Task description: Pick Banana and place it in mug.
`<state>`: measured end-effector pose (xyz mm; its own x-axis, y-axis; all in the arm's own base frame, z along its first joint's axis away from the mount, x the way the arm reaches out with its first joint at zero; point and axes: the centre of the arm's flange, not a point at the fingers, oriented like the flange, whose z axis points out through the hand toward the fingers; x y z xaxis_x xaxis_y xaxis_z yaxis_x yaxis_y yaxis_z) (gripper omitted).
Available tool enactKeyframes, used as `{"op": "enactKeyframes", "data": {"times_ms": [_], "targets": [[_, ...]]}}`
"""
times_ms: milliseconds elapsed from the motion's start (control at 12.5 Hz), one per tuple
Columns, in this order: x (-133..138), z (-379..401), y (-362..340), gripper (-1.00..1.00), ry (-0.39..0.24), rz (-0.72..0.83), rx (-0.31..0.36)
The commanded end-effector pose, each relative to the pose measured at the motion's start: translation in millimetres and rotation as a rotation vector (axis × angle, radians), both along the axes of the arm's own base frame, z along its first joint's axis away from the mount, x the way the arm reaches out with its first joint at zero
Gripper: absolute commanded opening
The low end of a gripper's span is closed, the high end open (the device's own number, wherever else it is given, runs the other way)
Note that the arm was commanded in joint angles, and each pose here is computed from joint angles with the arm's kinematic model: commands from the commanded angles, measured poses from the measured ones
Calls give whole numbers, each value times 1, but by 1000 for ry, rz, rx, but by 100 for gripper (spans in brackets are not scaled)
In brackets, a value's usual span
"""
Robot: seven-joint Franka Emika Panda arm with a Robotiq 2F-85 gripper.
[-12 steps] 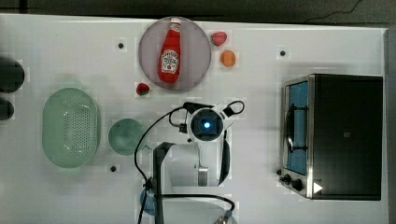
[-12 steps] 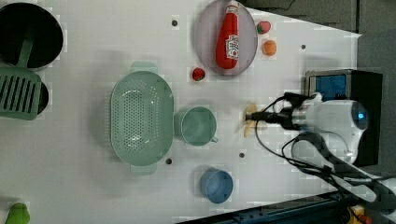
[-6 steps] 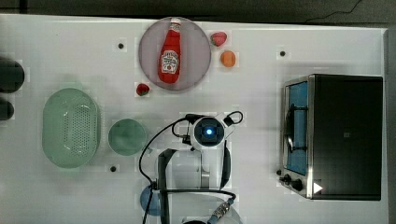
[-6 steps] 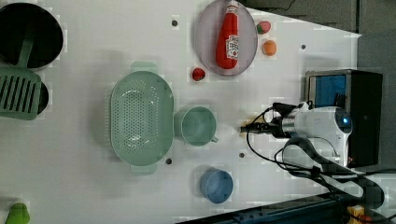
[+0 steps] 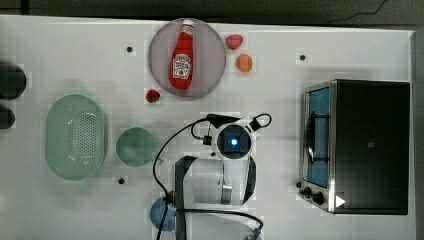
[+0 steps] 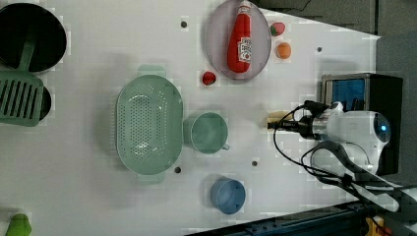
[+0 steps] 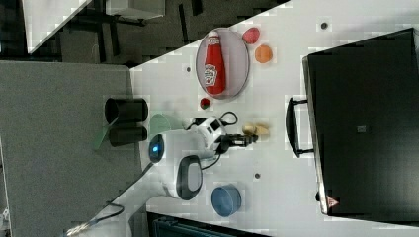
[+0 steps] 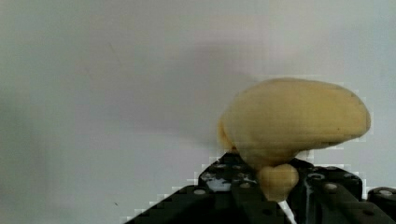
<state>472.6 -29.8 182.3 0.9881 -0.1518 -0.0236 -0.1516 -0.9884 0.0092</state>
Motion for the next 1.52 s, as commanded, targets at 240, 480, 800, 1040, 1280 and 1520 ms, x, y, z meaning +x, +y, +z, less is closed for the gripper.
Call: {"op": "enactKeyframes", "data": {"times_ms": [240, 480, 800, 1040, 1280, 1520], "targets": [[13, 139, -4, -49, -23, 10, 2], [8, 218, -3, -49, -13, 9, 6], [-4, 303, 22, -49, -58, 55, -4], [-18, 327, 68, -49, -61, 26, -21], [-28, 312, 128, -49, 13, -95, -4], [-34, 281, 186, -49, 77, -200, 0]]}}
